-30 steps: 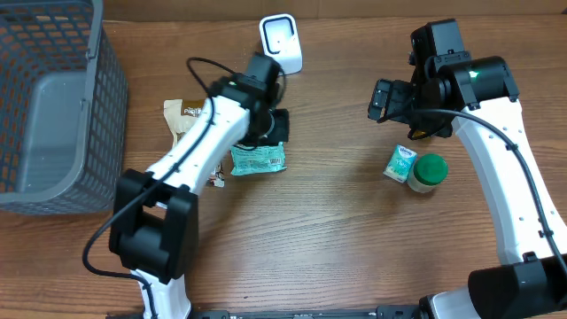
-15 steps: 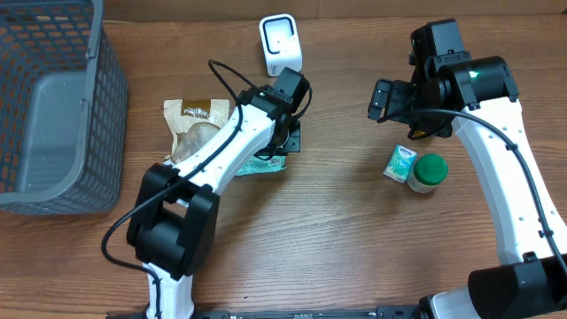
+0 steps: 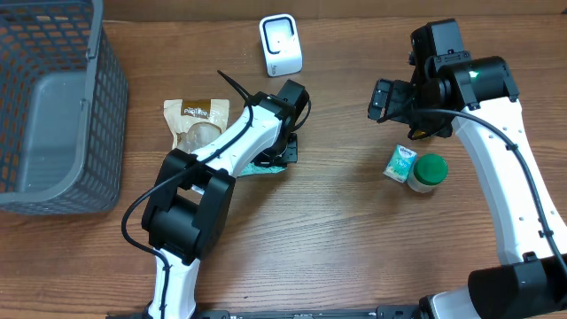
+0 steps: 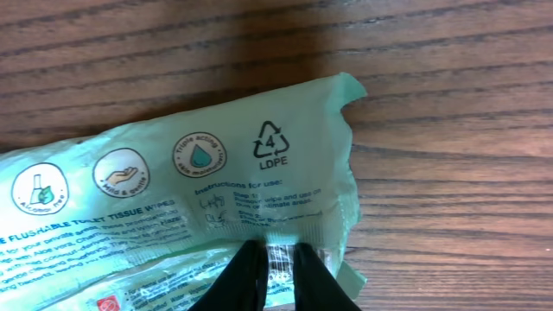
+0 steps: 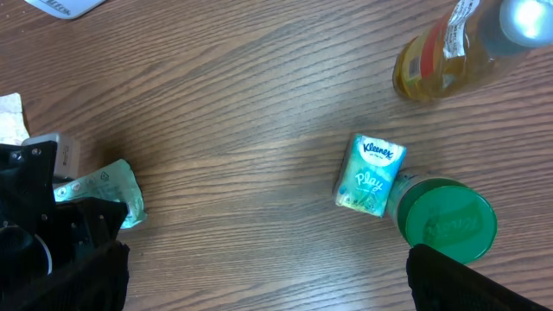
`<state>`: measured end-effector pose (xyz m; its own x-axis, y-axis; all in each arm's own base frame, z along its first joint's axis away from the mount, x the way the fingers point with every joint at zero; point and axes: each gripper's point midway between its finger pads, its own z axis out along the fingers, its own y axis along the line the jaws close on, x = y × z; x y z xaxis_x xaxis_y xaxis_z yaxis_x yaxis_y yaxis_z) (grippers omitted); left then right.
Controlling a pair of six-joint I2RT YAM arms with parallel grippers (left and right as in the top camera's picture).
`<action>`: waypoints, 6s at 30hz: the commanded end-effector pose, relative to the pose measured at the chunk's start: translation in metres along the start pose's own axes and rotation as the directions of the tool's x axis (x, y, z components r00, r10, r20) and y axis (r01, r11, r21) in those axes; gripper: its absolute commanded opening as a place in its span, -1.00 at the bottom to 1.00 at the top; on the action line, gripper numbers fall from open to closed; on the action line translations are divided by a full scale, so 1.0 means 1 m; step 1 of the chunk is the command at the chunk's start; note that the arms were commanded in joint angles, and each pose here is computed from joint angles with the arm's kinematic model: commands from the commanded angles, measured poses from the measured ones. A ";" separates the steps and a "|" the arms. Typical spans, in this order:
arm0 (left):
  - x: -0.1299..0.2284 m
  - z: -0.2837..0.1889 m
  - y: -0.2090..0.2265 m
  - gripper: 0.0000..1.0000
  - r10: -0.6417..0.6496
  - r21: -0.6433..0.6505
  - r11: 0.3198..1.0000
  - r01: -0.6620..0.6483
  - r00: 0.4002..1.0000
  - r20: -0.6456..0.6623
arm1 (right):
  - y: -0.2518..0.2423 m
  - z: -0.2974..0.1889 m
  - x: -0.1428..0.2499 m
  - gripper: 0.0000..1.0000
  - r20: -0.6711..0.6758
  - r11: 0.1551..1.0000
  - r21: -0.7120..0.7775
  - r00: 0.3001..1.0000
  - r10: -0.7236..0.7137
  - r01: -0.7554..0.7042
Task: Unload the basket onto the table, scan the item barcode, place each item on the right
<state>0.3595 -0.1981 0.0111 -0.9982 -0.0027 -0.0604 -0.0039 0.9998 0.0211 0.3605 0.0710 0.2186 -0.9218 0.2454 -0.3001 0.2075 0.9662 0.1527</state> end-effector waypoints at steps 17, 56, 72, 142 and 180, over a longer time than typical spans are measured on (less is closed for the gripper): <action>-0.031 -0.066 -0.005 -0.16 -0.020 0.042 0.999 0.020 1.000 -0.006 | 0.002 -0.007 -0.002 1.00 0.020 1.000 -0.012 1.000 -0.007 0.007; -0.025 -0.006 0.080 0.25 0.000 0.152 0.988 0.023 0.989 -0.148 | 0.002 -0.007 -0.002 1.00 0.019 1.000 -0.012 1.000 -0.007 0.007; 0.013 -0.010 0.062 -0.47 -0.001 0.256 0.963 0.084 0.952 -0.307 | 0.002 -0.007 -0.002 1.00 0.020 1.000 -0.012 1.000 -0.007 0.007; -0.006 -0.010 0.043 -0.12 0.127 0.505 0.863 -0.012 0.973 -0.193 | 0.002 -0.007 -0.002 1.00 0.019 1.000 -0.012 1.000 -0.007 0.007; 0.028 0.037 0.042 -0.30 0.128 0.510 0.860 0.004 0.967 -0.222 | 0.002 -0.007 -0.002 1.00 0.020 1.000 -0.012 1.000 -0.007 0.007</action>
<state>0.3512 -0.1670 0.0060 -0.9896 0.1079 0.0952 0.0354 0.8239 -0.5657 0.3604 0.0710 0.2185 -0.9219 0.2453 -0.2998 0.2075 0.9663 0.1526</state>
